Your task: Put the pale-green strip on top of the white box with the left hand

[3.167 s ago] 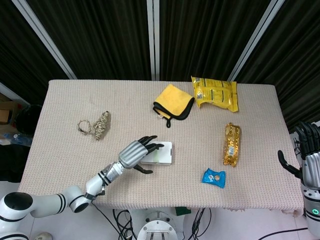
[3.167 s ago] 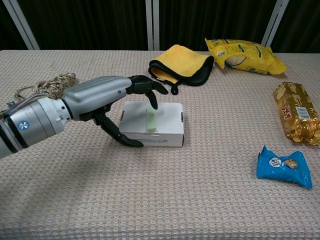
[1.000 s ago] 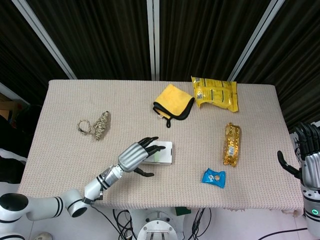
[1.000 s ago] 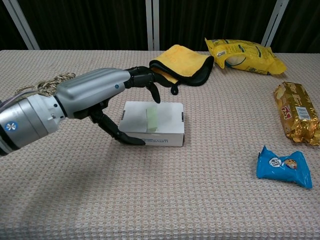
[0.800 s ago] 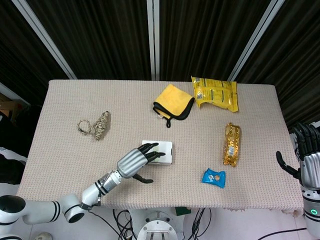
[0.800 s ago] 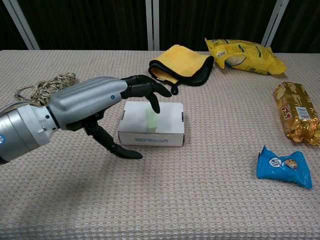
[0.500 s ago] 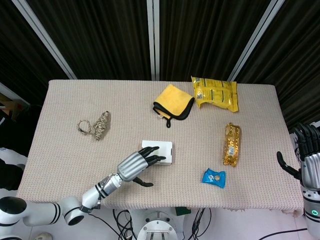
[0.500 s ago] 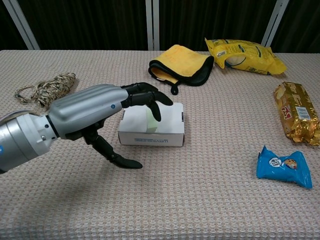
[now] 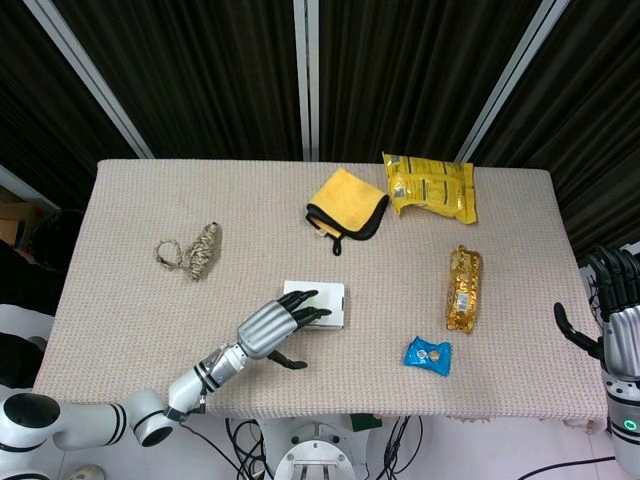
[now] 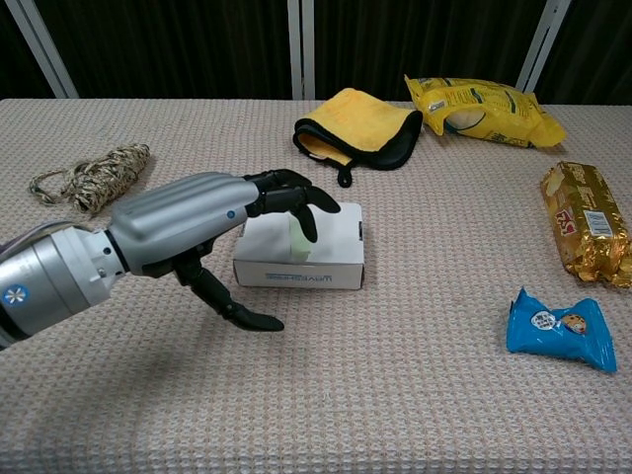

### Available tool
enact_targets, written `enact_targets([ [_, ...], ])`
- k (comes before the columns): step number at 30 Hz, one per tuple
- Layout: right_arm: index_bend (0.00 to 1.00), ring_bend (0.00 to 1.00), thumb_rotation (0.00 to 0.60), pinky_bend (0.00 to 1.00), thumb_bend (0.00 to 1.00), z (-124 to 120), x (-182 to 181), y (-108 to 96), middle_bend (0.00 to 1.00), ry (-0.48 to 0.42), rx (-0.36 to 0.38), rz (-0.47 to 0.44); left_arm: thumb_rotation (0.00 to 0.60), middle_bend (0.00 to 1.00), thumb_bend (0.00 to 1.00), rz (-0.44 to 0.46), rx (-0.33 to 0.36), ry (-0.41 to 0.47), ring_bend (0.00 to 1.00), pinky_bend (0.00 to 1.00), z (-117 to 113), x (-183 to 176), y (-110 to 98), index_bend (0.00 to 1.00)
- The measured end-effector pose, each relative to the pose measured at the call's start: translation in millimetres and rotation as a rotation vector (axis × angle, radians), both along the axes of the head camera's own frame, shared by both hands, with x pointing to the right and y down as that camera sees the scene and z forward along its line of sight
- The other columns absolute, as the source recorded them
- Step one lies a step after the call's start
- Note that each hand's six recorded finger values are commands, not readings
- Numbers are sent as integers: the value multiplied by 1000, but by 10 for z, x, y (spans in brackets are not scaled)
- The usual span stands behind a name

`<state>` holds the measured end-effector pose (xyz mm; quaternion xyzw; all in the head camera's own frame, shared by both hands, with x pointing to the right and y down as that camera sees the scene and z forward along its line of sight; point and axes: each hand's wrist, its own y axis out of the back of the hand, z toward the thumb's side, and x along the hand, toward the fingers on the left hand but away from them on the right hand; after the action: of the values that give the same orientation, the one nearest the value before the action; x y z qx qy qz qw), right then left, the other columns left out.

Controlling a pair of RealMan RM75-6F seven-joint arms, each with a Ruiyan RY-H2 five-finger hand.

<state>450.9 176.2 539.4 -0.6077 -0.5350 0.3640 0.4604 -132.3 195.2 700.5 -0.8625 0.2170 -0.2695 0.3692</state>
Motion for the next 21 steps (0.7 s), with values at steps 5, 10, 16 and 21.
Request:
enact_targets([
  [5, 0, 0, 600, 0, 335, 7, 4, 4, 0, 1, -2, 2, 451, 309, 25, 6, -1, 3, 44, 160, -3, 3, 21, 144],
  [10, 0, 0, 600, 0, 334, 7, 5, 8, 0, 1, -1, 1, 451, 309, 26, 10, -3, 5, 44, 160, -5, 5, 43, 144],
  [16, 0, 0, 600, 0, 334, 12, 4, 12, 0, 2, -3, 1, 451, 310, 27, 13, -7, -4, 44, 160, 24, 6, 58, 144],
  [21, 0, 0, 600, 0, 335, 18, 12, 15, 0, 3, -5, 3, 450, 313, 27, 15, -9, -9, 44, 160, 41, 7, 66, 144],
])
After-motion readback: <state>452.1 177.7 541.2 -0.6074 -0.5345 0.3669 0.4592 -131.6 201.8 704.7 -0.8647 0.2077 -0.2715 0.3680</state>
